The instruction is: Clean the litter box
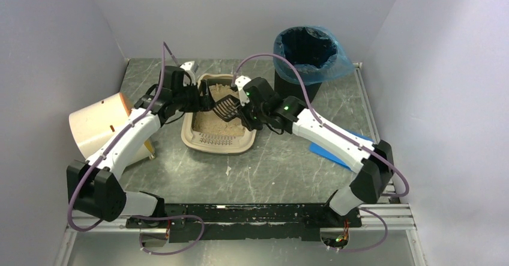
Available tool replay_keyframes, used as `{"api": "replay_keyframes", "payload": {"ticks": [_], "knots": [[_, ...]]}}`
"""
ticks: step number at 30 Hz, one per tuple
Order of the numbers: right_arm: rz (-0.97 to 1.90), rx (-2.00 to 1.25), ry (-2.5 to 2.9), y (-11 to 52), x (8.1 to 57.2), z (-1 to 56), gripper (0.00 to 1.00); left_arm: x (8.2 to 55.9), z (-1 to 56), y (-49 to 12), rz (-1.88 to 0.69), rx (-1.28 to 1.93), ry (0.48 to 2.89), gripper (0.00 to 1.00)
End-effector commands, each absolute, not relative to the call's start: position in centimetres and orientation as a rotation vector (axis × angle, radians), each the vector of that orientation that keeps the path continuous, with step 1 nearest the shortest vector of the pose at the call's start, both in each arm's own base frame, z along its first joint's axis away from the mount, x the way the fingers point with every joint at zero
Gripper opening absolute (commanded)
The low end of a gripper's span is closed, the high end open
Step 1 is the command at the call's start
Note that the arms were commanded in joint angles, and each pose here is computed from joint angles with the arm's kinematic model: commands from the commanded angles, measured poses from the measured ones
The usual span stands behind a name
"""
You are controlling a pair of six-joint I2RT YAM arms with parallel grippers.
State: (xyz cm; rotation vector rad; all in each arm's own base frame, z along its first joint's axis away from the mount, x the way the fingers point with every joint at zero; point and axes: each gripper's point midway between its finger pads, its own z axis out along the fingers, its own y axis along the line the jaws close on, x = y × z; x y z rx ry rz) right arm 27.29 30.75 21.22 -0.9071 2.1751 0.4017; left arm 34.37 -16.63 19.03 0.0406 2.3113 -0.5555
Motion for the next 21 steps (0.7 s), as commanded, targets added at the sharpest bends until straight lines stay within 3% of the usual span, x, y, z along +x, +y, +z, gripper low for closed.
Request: {"api": "replay_keyframes", "payload": {"ticks": [1, 4, 7, 9, 12, 13, 16, 21], "knots": [[0.345, -0.859, 2.264, 30.5, 28.6, 19.1, 0.0, 34.8, 25.2, -17.8, -0.612, 0.22, 2.064, 0.8], [0.433, -0.826, 2.27, 31.5, 28.7, 19.5, 0.0, 32.1, 29.0, -20.0, -0.661, 0.48, 1.752, 0.79], [0.549, -0.818, 2.259, 32.4, 28.8, 20.5, 0.0, 29.3, 29.8, -21.6, -0.633, 0.735, 1.507, 0.84], [0.615, -0.811, 2.257, 32.6, 29.0, 21.1, 0.0, 27.3, 29.6, -22.7, -0.657, 0.905, 1.365, 0.81], [0.666, -0.816, 2.249, 32.6, 29.0, 22.0, 0.0, 24.9, 29.3, -24.2, -0.651, 1.13, 1.153, 0.4], [0.681, -0.822, 2.243, 32.6, 28.9, 22.4, 0.0, 24.6, 28.9, -24.4, -0.627, 1.18, 1.111, 0.37], [0.734, -0.84, 2.207, 32.9, 28.2, 23.7, 0.0, 23.7, 27.1, -24.9, -0.55, 1.358, 1.022, 0.5], [0.798, -0.897, 2.191, 33.2, 26.9, 23.8, 0.02, 25.1, 28.0, -24.8, -0.415, 1.369, 0.984, 0.64]]}}
